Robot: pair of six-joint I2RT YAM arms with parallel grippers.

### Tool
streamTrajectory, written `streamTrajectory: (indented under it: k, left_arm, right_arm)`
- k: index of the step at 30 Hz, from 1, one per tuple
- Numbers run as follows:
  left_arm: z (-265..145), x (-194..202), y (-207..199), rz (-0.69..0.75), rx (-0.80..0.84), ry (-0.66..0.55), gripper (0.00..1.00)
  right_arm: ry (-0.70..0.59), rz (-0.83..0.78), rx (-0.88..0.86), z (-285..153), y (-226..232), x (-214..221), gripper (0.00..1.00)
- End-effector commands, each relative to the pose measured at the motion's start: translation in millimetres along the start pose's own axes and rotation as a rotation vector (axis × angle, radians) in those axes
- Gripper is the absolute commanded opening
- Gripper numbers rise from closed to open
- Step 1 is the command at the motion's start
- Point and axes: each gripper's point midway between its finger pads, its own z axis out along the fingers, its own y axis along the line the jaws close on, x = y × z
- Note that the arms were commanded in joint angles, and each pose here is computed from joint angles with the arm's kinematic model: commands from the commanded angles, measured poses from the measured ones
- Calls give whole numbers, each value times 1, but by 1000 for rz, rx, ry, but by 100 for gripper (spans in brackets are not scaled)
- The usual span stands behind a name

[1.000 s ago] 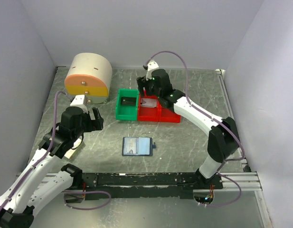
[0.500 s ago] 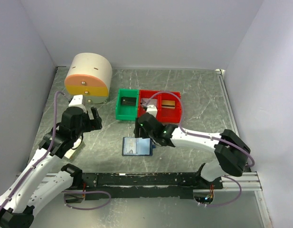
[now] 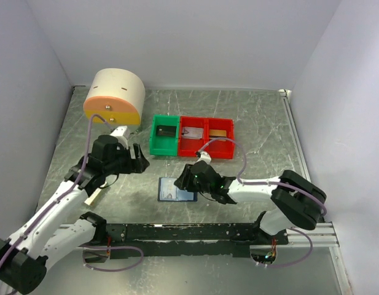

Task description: Take the credit cards out of the card holder

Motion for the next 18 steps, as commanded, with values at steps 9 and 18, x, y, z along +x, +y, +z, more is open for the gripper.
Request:
streamTrajectory:
  k: [9,18]
  left_arm:
    - [31,66,-57,-161,372,229,73]
    - [44,96,-56,-158,365,294,58]
  right_arm:
    - [28,145,-115,20,15,15,35]
    - [56,223,-31,28,-12,33,32]
